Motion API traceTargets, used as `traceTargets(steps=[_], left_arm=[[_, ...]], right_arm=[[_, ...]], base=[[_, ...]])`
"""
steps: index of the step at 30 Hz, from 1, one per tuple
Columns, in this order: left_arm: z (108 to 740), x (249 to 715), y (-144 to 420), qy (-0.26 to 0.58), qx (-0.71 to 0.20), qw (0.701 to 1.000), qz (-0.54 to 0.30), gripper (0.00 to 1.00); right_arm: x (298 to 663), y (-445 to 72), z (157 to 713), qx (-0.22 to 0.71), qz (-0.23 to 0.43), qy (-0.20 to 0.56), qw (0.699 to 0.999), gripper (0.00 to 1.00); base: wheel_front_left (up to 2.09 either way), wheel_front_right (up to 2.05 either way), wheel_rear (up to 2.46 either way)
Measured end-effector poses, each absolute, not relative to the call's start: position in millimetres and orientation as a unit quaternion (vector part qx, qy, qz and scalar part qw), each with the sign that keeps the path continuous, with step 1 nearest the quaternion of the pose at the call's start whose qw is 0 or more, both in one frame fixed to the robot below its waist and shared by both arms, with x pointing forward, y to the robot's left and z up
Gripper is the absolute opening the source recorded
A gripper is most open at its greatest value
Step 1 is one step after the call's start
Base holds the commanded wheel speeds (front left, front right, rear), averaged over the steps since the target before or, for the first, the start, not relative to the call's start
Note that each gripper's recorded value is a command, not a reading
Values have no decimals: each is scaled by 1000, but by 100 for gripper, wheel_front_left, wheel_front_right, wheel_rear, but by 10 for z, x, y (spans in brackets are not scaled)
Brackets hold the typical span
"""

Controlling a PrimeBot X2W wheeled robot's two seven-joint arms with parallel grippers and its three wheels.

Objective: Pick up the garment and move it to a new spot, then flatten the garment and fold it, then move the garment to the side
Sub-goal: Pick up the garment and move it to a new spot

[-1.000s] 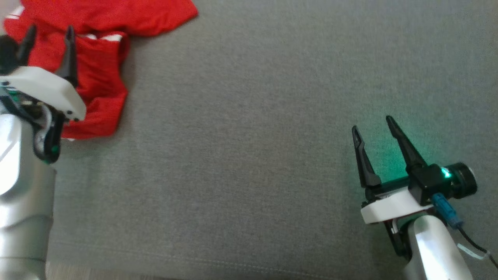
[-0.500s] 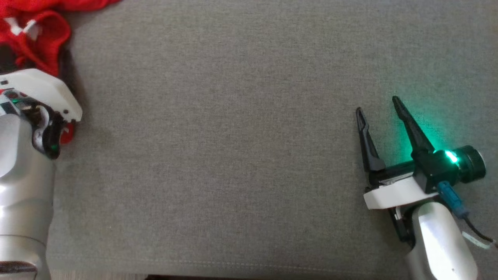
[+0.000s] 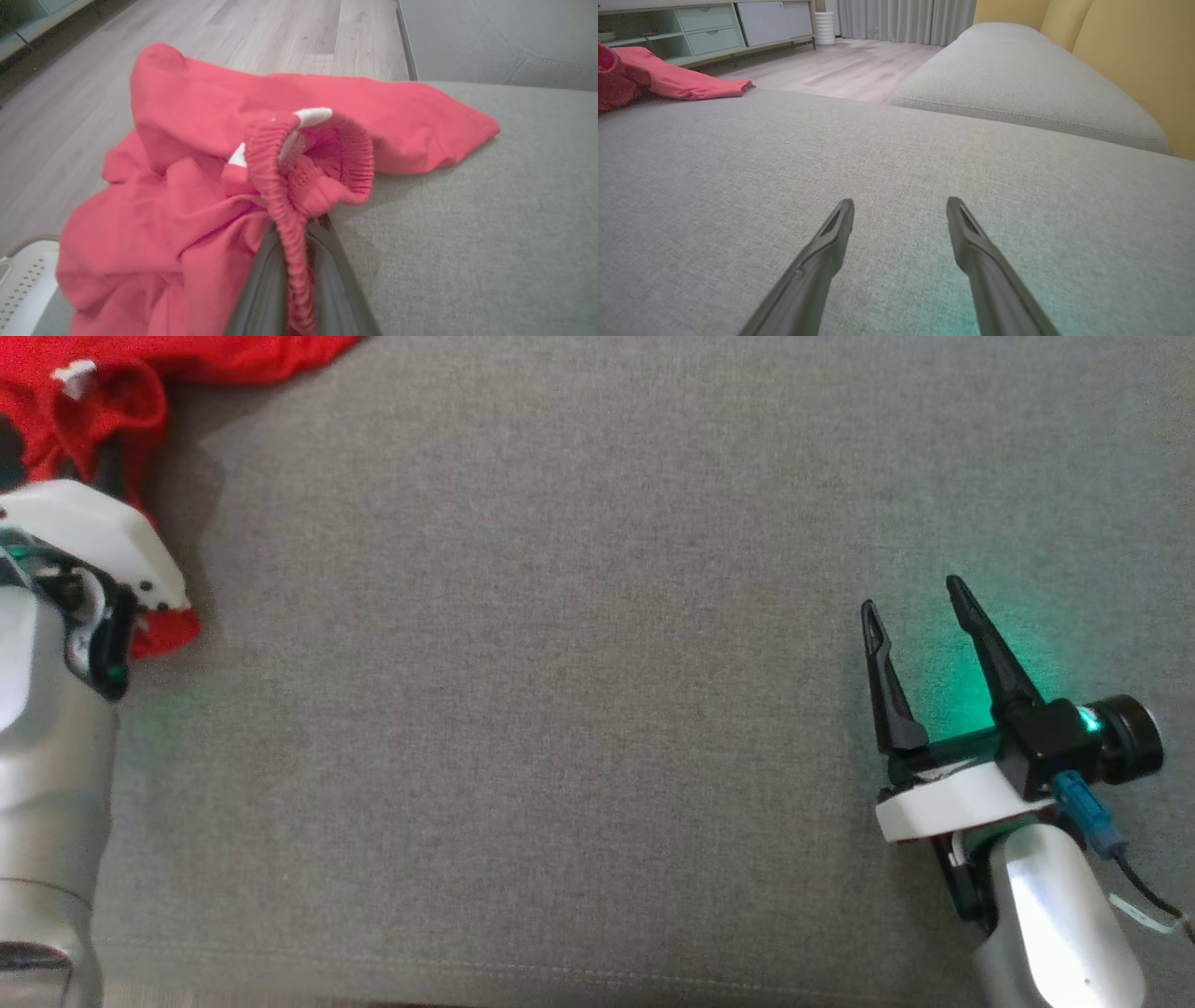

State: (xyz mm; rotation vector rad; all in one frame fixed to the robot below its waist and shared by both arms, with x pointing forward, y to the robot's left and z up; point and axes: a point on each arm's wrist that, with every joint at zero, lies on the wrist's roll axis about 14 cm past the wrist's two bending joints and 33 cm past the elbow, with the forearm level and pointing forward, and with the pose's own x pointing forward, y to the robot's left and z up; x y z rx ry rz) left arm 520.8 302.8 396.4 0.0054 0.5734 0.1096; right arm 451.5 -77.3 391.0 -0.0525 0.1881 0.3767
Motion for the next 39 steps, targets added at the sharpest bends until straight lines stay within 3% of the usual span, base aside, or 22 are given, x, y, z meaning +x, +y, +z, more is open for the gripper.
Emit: traceTargets(steps=[10, 19, 23, 30, 35, 39], left_arm=[[4931, 5249, 3235, 179, 55, 981, 54, 0], [5932, 5165, 2932, 79, 114, 990, 2, 0], [6355, 5107, 2498, 29, 138, 989, -53, 0], [7018, 4980, 1138, -67, 140, 964, -215, 0], [7252, 4823, 220, -115, 66, 937, -323, 0], [7180, 4766, -256, -107, -23, 918, -381, 0]], right_arm=[[4401, -750, 4221, -10, 186, 66, 980, 100], [4144, -858, 4518, 11, 168, 40, 985, 100], [4020, -1001, 4644, 16, 147, 28, 989, 100], [3832, -1358, 4900, 28, 95, -6, 995, 100], [3722, -1569, 4923, 32, 63, -11, 997, 100], [3683, -1718, 4835, 32, 40, 2, 999, 100]], base=[[0, 0, 0], [0, 0, 0], [0, 0, 0], [0, 0, 0], [0, 0, 0], [0, 0, 0]])
